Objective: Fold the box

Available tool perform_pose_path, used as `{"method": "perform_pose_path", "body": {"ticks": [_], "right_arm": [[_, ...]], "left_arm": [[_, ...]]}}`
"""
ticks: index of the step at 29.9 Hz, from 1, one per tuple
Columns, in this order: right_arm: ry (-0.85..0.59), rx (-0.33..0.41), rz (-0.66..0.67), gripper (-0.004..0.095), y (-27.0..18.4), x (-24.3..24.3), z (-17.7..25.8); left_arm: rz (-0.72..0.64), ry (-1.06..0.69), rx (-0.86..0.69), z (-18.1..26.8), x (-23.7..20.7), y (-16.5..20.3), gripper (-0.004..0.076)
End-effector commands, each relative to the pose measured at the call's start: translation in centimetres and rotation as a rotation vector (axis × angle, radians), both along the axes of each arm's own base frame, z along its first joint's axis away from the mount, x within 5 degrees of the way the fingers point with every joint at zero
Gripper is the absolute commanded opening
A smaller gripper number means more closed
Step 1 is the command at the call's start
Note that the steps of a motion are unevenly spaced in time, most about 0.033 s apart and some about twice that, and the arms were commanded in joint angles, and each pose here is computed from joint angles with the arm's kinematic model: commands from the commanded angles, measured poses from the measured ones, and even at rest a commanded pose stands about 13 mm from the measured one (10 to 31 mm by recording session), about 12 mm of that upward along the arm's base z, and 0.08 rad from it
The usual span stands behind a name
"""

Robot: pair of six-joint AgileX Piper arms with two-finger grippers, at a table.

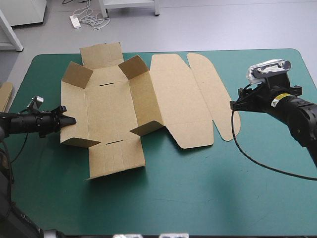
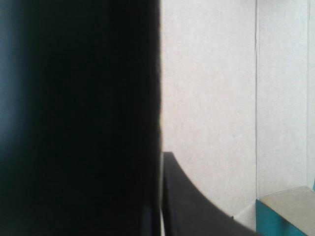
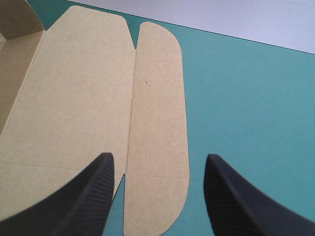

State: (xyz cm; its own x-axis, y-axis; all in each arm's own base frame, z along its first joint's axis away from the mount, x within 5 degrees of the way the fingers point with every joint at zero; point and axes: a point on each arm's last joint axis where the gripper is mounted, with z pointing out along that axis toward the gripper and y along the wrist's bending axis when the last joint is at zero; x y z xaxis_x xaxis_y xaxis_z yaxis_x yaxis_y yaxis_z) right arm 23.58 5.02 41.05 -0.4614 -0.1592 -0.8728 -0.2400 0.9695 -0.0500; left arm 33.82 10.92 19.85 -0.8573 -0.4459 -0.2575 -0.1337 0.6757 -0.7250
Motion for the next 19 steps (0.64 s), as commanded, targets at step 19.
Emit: {"method": "perform_pose_path", "body": {"ticks": [19], "right_arm": [[-0.136, -0.132, -0.077, 0.0509, -1.4, -0.2, 2.2]], "left_arm": [[-0.648, -0.332, 0.391, 9.8, 4.3, -10.3, -0.0009]]}}
